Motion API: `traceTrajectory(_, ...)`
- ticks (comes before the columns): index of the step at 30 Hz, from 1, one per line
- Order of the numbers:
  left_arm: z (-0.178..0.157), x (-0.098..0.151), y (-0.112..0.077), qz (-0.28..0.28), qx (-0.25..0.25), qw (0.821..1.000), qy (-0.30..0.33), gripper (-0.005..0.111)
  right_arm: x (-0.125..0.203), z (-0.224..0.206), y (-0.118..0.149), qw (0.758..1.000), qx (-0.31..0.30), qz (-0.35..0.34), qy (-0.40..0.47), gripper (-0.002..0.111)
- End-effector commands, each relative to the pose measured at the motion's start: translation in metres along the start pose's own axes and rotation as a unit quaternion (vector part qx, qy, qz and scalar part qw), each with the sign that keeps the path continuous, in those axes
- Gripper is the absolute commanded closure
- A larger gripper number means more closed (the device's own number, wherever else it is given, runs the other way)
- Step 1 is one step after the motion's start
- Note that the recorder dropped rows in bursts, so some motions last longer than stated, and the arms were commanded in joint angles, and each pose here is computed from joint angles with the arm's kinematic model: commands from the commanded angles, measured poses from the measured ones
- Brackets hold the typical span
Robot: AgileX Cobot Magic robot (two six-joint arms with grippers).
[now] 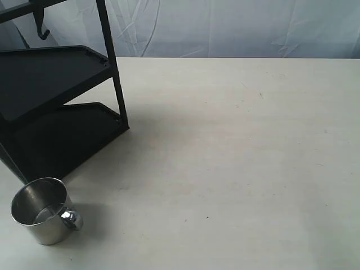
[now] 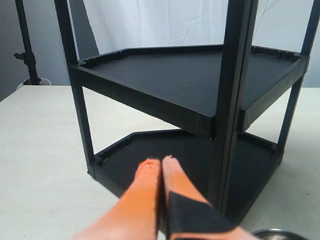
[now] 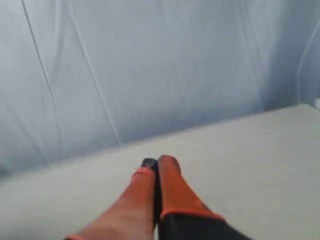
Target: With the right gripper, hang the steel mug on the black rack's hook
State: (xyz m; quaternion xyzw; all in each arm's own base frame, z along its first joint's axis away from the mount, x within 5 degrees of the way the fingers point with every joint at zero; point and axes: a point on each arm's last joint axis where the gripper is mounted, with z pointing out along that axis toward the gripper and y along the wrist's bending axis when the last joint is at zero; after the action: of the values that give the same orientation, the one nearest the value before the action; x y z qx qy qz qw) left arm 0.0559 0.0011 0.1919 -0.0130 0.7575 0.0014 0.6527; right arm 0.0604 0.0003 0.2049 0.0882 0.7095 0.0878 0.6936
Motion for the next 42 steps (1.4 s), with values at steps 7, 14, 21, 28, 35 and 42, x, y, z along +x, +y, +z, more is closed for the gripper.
traceTrajectory(7,0.0,0.0,0.0,-0.001,0.001,1.0,-0.002,0.105,-0.037,-0.007,-0.006,0.847,-0.055,0.497,-0.179,0.109)
traceTrajectory(14,0.0,0.0,0.0,-0.001,0.001,1.0,-0.002,0.105,-0.098,0.009,0.028,0.972,-0.003,0.232,0.025,0.109)
traceTrajectory(21,0.0,0.0,0.0,-0.001,0.001,1.0,-0.002,0.105,-0.145,0.084,0.059,0.938,-0.052,-0.016,0.342,0.109)
traceTrajectory(28,0.0,0.0,0.0,-0.001,0.001,1.0,-0.002,0.105,-0.109,0.152,0.118,0.854,-0.208,-0.067,0.472,0.109)
traceTrajectory(35,0.0,0.0,0.0,-0.001,0.001,1.0,-0.002,0.105,-0.039,0.143,0.198,0.762,-0.321,-0.165,0.538,0.109)
traceTrajectory(42,0.0,0.0,0.0,-0.001,0.001,1.0,-0.002,0.105,-0.033,0.127,0.225,0.753,-0.371,-0.157,0.521,0.109)
